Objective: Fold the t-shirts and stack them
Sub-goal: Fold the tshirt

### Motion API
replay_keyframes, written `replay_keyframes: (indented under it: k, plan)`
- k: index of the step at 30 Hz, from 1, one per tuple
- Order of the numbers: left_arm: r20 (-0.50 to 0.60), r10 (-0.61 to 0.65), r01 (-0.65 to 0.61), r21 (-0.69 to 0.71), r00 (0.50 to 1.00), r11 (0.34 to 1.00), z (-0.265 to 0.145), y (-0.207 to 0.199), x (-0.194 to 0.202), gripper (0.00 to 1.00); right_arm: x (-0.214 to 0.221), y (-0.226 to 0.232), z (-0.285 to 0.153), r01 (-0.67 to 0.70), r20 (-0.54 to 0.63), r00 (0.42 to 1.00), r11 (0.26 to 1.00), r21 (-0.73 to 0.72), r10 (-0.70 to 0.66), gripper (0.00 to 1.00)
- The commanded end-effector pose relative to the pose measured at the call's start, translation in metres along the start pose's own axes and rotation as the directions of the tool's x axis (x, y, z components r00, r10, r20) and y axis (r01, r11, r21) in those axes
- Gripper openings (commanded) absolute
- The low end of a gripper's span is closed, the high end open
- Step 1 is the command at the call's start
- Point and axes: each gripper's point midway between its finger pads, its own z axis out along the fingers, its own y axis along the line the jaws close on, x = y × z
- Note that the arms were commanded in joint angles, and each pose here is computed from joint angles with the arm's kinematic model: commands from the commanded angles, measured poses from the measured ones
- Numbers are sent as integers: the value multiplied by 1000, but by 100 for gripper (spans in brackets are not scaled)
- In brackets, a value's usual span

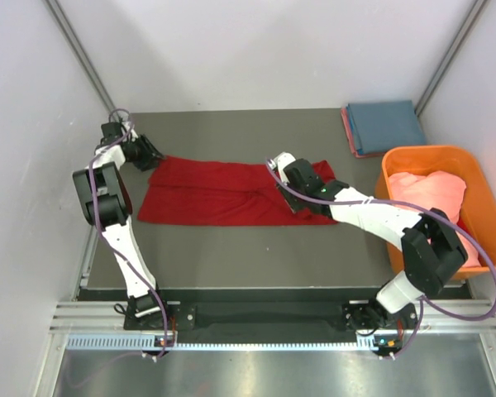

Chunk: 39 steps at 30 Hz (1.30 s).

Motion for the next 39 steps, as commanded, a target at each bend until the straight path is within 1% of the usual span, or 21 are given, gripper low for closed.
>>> replay_keyframes:
  k: [1,6,7,9,10,12,13,14,15,17,20,22,23,25,26,32,35,36,37,38,39]
  plan:
    - [47,82,-83,38,996,996,6,-12,-20,47,-26,-10,1,-27,59,998,999,17,26,36]
    - [47,71,-71,9,996,997,15,-3,-22,42,-28,-22,8,-58,62,997,998,38,55,35]
    - [47,69,-70,9,997,998,17,-2,-22,34,-28,-24,10,-66,64,996,997,42,63,35]
    - [61,66,-65,-18,996,998,17,2,-27,21,-29,-33,17,-101,65,993,993,54,98,34]
    - [64,64,-62,-36,996,997,17,5,-28,9,-29,-37,19,-115,65,992,992,58,111,34]
    - [73,56,-50,-79,996,996,13,8,-31,1,-31,-52,29,-172,68,984,982,74,167,33]
    - [87,50,-39,-118,995,992,11,14,-34,0,-26,-55,39,-186,44,982,979,76,183,33]
    - [93,40,-27,-139,995,990,9,18,-34,0,-34,-69,43,-258,61,965,963,83,253,33]
    - [102,27,-11,-155,994,988,7,19,-36,0,-32,-76,49,-287,47,958,953,94,284,33]
    - [112,17,3,-170,994,985,6,20,-37,0,-31,-96,66,-375,35,927,919,121,373,32]
    - [117,-12,34,-188,993,982,5,22,-37,0,-26,-117,88,-463,16,884,873,151,466,32]
    - [113,-24,45,-182,993,982,7,22,-36,0,-15,-122,102,-486,-24,868,858,165,496,32]
    - [115,-25,45,-171,993,984,8,20,-37,0,-19,-132,103,-512,-9,853,841,176,521,32]
    - [114,-32,51,-166,993,985,8,20,-36,0,-14,-135,113,-527,-22,842,830,184,539,32]
    - [112,-33,51,-165,993,985,9,20,-35,0,-19,-140,115,-541,-10,834,822,179,552,32]
    - [113,-36,55,-171,993,984,10,23,-35,0,-24,-153,136,-570,13,815,798,196,579,32]
    - [119,-39,59,-176,992,983,10,24,-35,0,-23,-160,148,-584,17,804,784,210,594,24]
    - [123,-42,64,-179,991,982,10,24,-36,0,-25,-163,150,-590,28,800,779,212,599,10]
    - [130,-44,69,-191,991,979,10,25,-38,0,-23,-165,155,-594,29,797,774,218,604,4]
    - [134,-47,73,-193,990,978,9,26,-39,0,-29,-172,156,-607,52,789,763,220,612,0]
    - [140,-47,74,-192,989,979,9,25,-41,0,-35,-178,158,-616,80,784,757,219,615,0]
